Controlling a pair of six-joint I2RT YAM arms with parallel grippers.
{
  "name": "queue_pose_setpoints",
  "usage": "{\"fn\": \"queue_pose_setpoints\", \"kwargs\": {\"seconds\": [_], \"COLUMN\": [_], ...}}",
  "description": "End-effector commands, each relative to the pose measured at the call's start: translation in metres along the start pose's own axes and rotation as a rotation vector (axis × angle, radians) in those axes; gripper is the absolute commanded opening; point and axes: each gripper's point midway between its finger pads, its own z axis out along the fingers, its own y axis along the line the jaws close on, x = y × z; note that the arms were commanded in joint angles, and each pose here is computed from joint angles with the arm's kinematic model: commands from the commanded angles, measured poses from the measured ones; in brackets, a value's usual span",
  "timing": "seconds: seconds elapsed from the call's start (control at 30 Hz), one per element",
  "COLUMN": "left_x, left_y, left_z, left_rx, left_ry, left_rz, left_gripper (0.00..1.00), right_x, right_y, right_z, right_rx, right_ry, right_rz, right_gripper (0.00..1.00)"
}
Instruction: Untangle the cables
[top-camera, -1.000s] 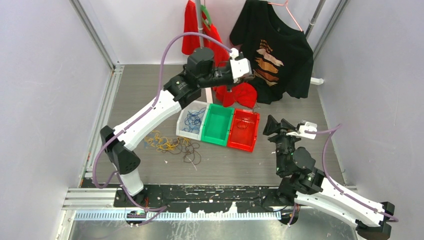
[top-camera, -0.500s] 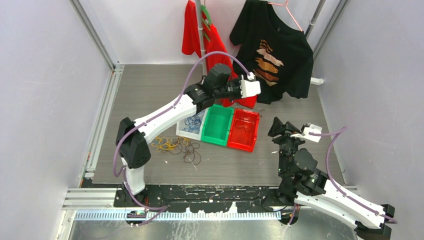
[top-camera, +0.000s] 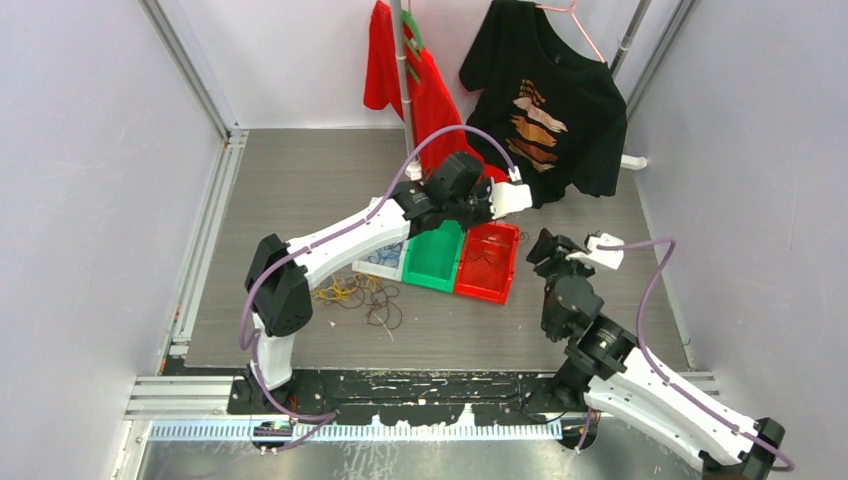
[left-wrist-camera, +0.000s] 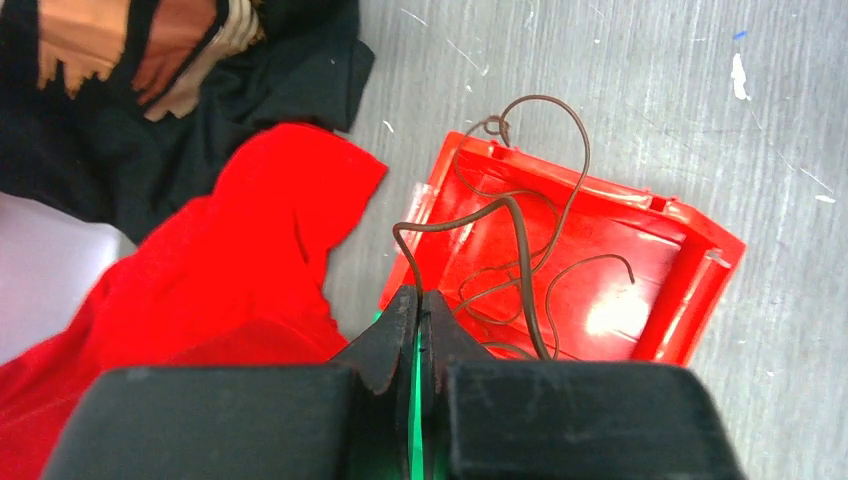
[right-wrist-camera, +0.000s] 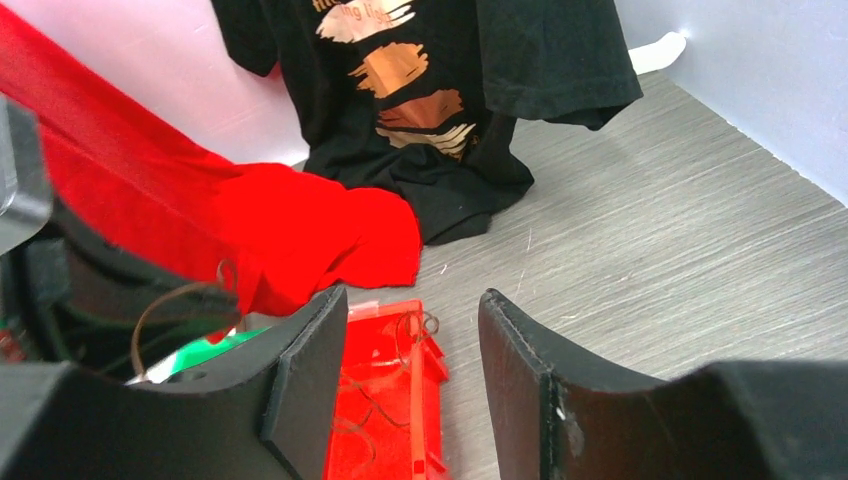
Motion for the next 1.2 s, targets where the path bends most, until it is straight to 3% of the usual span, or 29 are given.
{"fn": "queue_pose_setpoints", "kwargs": {"seconds": [0.0,0.3,0.6,0.9,1.1,1.17], "left_x": [-0.011,0.023,0.03,0.007,-0.01,-0.008], "left_y": [0.0,0.003,-0.006,-0.003,0.001,-0.003], "left_z": [-0.019,-0.021,-0.027,-0.017,-0.001,0.006], "left_rx": [-0.031,-0.116,-0.11,-0.075,-0.053,-0.034], "left_ry": [0.01,0.152,0.189,0.142,0.086,0.087], "left_rz": [-0.13,-0.191,-0.268,-0.349,-0.388,-0.4], "left_gripper": [0.0,0.0,0.0,0.0,0.0,0.0], "right_x": [0.007,0.064,0.108,0.145,0.14,0.132], "right_y": [0.02,0.035,0.065,0.075,0.084,0.082], "right_z": [0.022,0.083,0.087,0.093,0.081,0.075], "right_rx": [-0.042,-0.074,-0.185,-0.207,-0.264,-0.26], "right_ry": [0.05,0.261,0.448,0.558,0.617,0.61], "right_rz": [0.168,0.405,0.426,0.418,0.377,0.38], "right_gripper": [0.55,0.46,0.33,0.26,0.25,0.34]}}
